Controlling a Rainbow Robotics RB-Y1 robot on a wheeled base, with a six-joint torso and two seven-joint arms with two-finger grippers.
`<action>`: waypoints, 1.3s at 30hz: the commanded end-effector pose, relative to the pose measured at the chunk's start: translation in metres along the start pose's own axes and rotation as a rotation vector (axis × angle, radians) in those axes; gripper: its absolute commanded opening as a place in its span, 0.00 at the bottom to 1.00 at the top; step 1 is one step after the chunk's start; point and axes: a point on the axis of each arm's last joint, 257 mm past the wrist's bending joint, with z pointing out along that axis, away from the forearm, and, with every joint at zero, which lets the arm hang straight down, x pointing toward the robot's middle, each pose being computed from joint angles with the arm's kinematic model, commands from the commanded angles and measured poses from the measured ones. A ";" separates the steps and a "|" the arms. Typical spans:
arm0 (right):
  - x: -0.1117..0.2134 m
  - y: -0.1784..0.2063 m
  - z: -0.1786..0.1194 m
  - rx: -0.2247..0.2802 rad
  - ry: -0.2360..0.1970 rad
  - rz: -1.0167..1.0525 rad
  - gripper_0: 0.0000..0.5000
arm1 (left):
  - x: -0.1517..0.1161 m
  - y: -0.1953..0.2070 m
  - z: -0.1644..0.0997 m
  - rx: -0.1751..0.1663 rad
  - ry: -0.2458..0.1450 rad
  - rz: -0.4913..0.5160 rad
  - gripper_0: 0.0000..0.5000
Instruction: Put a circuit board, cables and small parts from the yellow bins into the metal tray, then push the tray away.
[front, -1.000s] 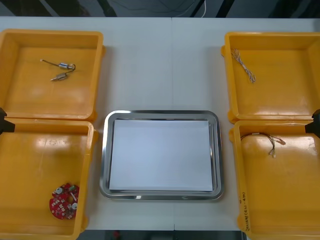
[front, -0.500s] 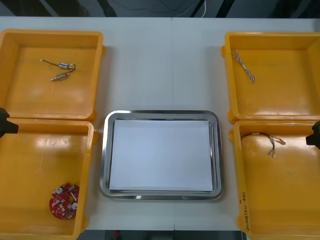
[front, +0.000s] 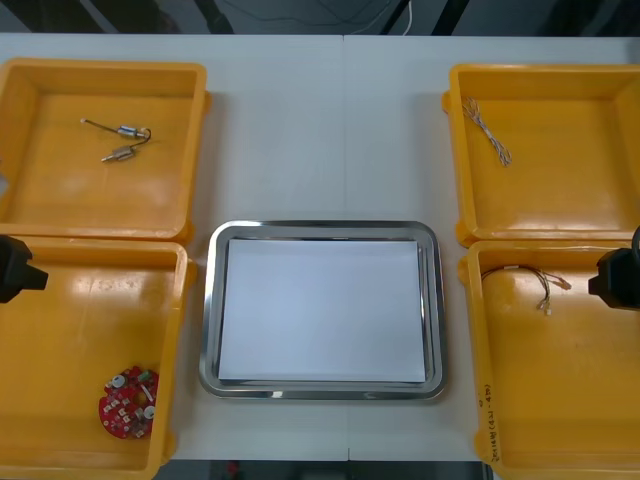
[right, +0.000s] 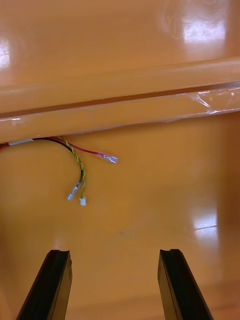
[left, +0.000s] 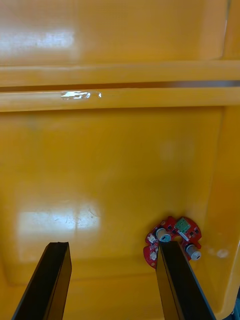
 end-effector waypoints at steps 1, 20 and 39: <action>0.001 0.015 0.012 -0.044 -0.016 0.058 1.00 | 0.016 -0.003 -0.002 -0.037 0.027 0.170 1.00; -0.008 0.031 0.061 -0.117 -0.066 0.096 1.00 | 0.035 -0.034 0.029 0.037 -0.028 0.398 1.00; 0.015 0.028 0.092 -0.051 -0.038 0.107 1.00 | 0.065 -0.039 0.057 0.000 0.033 0.564 1.00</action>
